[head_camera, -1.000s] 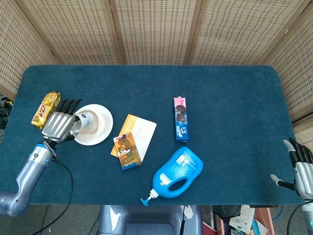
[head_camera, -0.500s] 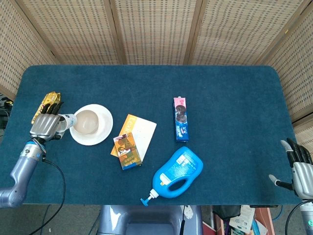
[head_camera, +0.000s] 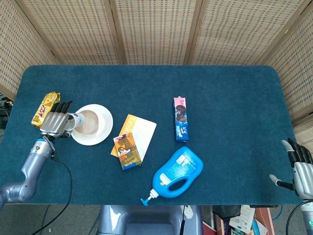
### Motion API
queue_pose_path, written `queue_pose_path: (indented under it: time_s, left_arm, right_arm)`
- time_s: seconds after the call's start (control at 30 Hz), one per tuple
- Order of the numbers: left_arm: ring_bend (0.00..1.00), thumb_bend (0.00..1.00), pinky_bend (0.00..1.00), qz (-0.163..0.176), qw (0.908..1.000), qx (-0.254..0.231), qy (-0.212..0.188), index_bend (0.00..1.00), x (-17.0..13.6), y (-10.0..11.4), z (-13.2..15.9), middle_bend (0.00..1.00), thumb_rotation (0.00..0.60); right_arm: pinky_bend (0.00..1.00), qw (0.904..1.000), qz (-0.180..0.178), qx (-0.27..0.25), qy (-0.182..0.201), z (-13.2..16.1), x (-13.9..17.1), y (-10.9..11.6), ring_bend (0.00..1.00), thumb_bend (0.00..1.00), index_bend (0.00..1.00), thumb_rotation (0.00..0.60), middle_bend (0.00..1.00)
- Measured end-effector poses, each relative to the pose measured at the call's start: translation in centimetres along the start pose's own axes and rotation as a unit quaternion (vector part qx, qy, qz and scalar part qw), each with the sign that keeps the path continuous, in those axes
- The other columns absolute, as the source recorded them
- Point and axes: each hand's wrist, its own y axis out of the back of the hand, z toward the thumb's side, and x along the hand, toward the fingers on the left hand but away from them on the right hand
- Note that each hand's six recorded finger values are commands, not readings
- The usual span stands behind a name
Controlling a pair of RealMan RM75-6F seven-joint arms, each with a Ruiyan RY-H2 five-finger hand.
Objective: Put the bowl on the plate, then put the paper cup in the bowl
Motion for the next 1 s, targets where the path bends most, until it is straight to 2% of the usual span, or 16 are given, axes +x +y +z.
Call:
queue_pose_path:
  time_s: [0.13, 0.27, 0.47, 0.77, 1.0]
  left_arm:
    - [0.0, 0.4, 0.0, -0.01, 0.9999, 0.004, 0.0, 0.61, 1.0, -0.7, 0.9, 0.0, 0.6]
    - [0.0, 0.28, 0.0, -0.016, 0.9998, 0.007, 0.004, 0.49, 1.5, -1.2, 1.2, 0.0, 0.6]
    - [0.0, 0.18, 0.0, -0.014, 0.9998, 0.008, 0.01, 0.35, 1.9, -1.7, 1.6, 0.0, 0.6]
    - [0.0, 0.17, 0.0, 0.009, 0.9999, -0.007, 0.012, 0.33, 1.6, -0.5, 1.4, 0.0, 0.6]
    - [0.0, 0.17, 0.0, 0.052, 0.996, -0.072, 0.001, 0.33, 0.0, 2.2, 1.3, 0.0, 0.6]
  right_arm:
    - [0.0, 1.0, -0.001, -0.002, -0.005, -0.3, 0.0, 0.1, 0.0, 0.14, 0.0, 0.6, 0.0]
    - [0.0, 1.0, 0.001, -0.001, -0.005, -0.3, -0.1, 0.0, 0.0, 0.14, 0.0, 0.6, 0.0]
    - [0.0, 1.0, 0.0, 0.0, -0.004, -0.2, -0.1, 0.0, 0.0, 0.14, 0.0, 0.6, 0.0]
    - [0.0, 1.0, 0.0, 0.001, -0.002, -0.1, 0.0, 0.0, 0.0, 0.14, 0.0, 0.6, 0.0]
    - [0.0, 1.0, 0.0, 0.001, -0.001, -0.1, 0.0, 0.0, 0.0, 0.14, 0.0, 0.6, 0.0]
